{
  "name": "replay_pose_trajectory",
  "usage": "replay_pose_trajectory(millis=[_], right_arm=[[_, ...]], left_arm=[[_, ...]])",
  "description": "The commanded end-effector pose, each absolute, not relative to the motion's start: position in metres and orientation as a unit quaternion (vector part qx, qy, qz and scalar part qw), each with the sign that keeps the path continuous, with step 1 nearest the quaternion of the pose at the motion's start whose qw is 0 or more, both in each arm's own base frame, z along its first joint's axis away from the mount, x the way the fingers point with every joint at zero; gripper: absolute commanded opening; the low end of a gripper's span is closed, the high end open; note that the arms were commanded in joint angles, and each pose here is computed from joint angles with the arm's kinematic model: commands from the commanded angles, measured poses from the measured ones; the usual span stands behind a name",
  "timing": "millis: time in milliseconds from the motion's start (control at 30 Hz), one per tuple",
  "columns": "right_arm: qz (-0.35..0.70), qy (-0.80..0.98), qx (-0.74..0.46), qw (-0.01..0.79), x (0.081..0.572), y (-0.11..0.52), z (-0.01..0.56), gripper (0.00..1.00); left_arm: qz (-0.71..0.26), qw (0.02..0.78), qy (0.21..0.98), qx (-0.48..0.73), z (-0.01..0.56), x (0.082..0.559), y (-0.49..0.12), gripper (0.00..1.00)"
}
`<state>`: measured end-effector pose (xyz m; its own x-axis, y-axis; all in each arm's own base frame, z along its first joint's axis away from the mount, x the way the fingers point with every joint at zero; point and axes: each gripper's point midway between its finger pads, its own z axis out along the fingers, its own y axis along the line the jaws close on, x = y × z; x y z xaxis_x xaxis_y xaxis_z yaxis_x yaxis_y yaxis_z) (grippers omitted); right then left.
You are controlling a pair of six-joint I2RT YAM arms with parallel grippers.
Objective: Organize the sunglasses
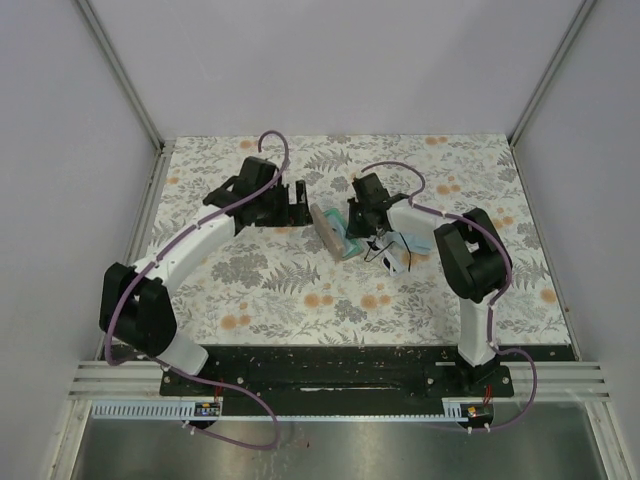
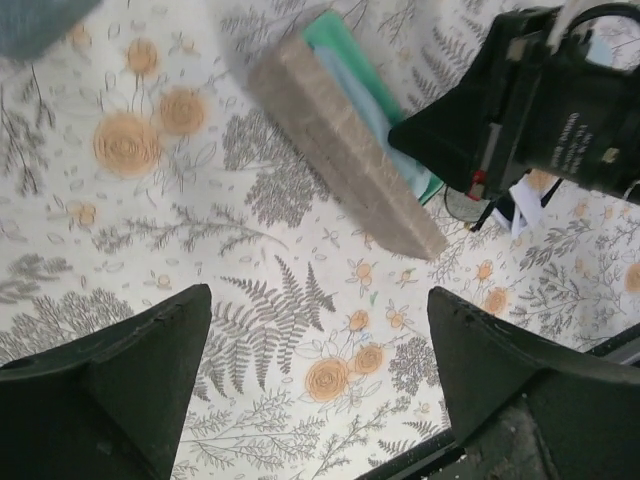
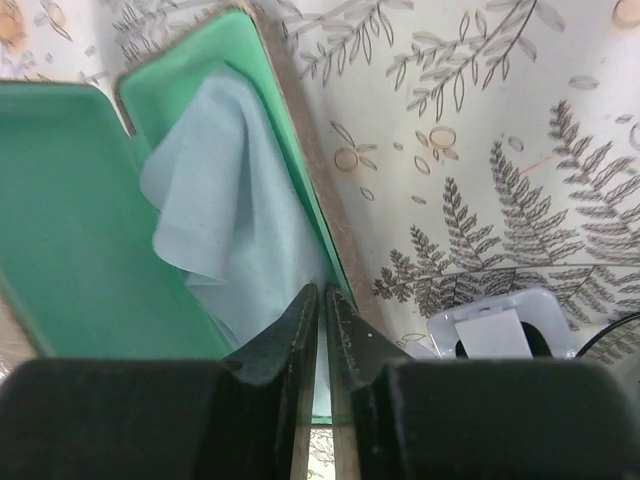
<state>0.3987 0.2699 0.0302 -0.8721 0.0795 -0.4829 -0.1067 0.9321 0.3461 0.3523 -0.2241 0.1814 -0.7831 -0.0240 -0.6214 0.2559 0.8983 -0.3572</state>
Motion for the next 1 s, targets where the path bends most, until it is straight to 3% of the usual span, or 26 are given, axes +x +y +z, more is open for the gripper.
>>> replay_pose_trajectory(millis=[0, 167, 300, 667, 967], right_arm=[[0.203, 0.954, -0.006, 0.221, 0.373, 0.273, 0.023, 0.15], [0.217, 0.954, 0.008, 0.205, 0.347, 0.278, 0.022, 0.16], [0.214, 0.952, 0.029, 0.218, 0.340, 0.271, 0.033, 0.24], [0.179, 0.944, -0.006, 0.276, 0.367, 0.264, 0.082, 0.37], [0.116, 0.954, -0.031, 0.276, 0.397, 0.256, 0.065, 0.39]], left_arm=[[-0.287, 0.336, 0.896, 0.038, 0.187, 0.339, -0.227, 0.93], [-0.305, 0.307, 0.901, 0.021, 0.154, 0.330, -0.229, 0.92], [-0.327, 0.292, 0.899, 0.016, 0.142, 0.330, -0.237, 0.92], [-0.346, 0.289, 0.893, 0.005, 0.141, 0.345, -0.250, 0.91], [-0.333, 0.285, 0.899, 0.002, 0.135, 0.343, -0.245, 0.91]])
